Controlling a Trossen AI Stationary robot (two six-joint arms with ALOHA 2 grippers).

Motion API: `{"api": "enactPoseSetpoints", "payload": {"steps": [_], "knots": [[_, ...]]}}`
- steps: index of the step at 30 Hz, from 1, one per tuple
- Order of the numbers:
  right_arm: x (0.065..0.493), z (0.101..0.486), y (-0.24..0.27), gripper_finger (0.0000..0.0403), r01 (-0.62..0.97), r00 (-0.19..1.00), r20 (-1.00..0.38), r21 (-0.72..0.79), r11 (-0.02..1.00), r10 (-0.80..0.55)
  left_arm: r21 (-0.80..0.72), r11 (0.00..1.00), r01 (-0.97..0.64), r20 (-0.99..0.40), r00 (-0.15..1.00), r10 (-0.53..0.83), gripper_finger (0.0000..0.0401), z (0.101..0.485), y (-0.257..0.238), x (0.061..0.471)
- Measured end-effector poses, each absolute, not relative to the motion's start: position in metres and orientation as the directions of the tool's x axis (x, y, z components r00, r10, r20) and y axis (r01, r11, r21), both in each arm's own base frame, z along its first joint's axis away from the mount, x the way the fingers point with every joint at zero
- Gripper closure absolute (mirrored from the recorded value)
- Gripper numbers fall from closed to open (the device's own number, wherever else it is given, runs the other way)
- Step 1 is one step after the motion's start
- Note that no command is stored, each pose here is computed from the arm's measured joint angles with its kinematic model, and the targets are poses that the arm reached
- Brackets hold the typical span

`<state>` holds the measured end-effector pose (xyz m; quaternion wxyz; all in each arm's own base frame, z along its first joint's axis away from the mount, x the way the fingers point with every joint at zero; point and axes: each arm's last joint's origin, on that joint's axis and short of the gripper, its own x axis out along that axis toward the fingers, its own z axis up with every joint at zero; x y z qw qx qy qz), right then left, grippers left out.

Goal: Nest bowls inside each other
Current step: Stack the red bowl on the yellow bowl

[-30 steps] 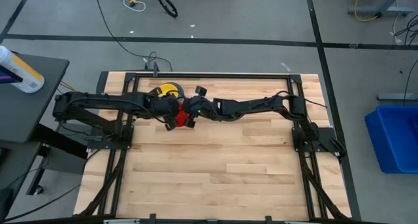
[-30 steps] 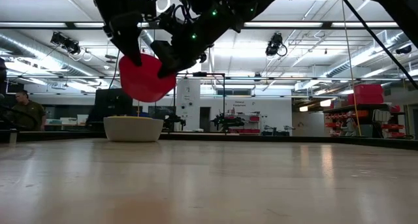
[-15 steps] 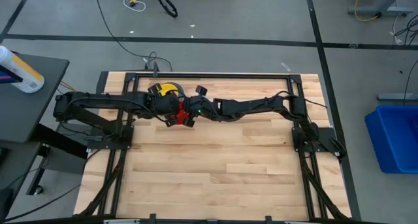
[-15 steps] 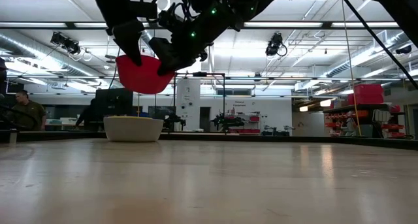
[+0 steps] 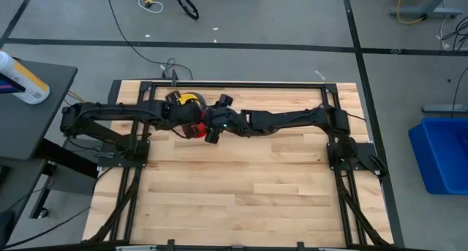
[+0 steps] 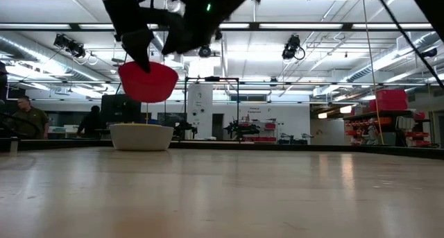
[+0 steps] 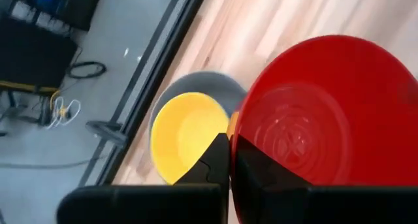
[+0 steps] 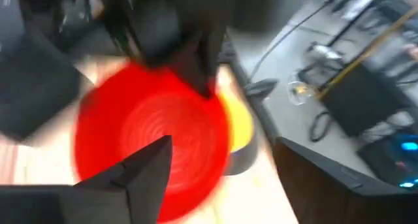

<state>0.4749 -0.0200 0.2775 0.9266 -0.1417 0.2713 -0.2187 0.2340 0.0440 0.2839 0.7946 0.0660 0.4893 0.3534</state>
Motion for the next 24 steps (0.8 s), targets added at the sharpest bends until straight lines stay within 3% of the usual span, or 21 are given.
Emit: {"api": "enactPoseSetpoints", "payload": {"steps": [4,9,12,17,24], "knots": [[0.456,0.303,-0.001,0.0114,0.364,0.721,-0.428,-0.435,0.824,-0.545,0.471,0.714,-0.517,-0.733,0.222,0.644,0.0395,0.285,0.055,0.229],[0.426,0.339,0.031,0.0136,0.390,0.700,-0.378,-0.509,0.767,-0.606,0.463,0.690,-0.556,-0.753,0.163,0.637,0.0395,0.284,0.080,0.222],[0.406,0.352,0.044,0.0150,0.389,0.689,-0.372,-0.534,0.750,-0.622,0.380,0.695,-0.610,-0.786,0.182,0.590,0.0395,0.285,0.101,0.216],[0.378,0.347,0.059,0.0163,0.389,0.691,-0.388,-0.512,0.766,-0.610,0.244,0.650,-0.720,-0.776,0.257,0.576,0.0395,0.290,0.139,0.208],[0.335,0.295,0.072,0.0158,0.385,0.698,-0.426,-0.454,0.804,-0.575,-0.030,0.574,-0.818,-0.773,0.384,0.506,0.0395,0.291,0.187,0.178]]}}
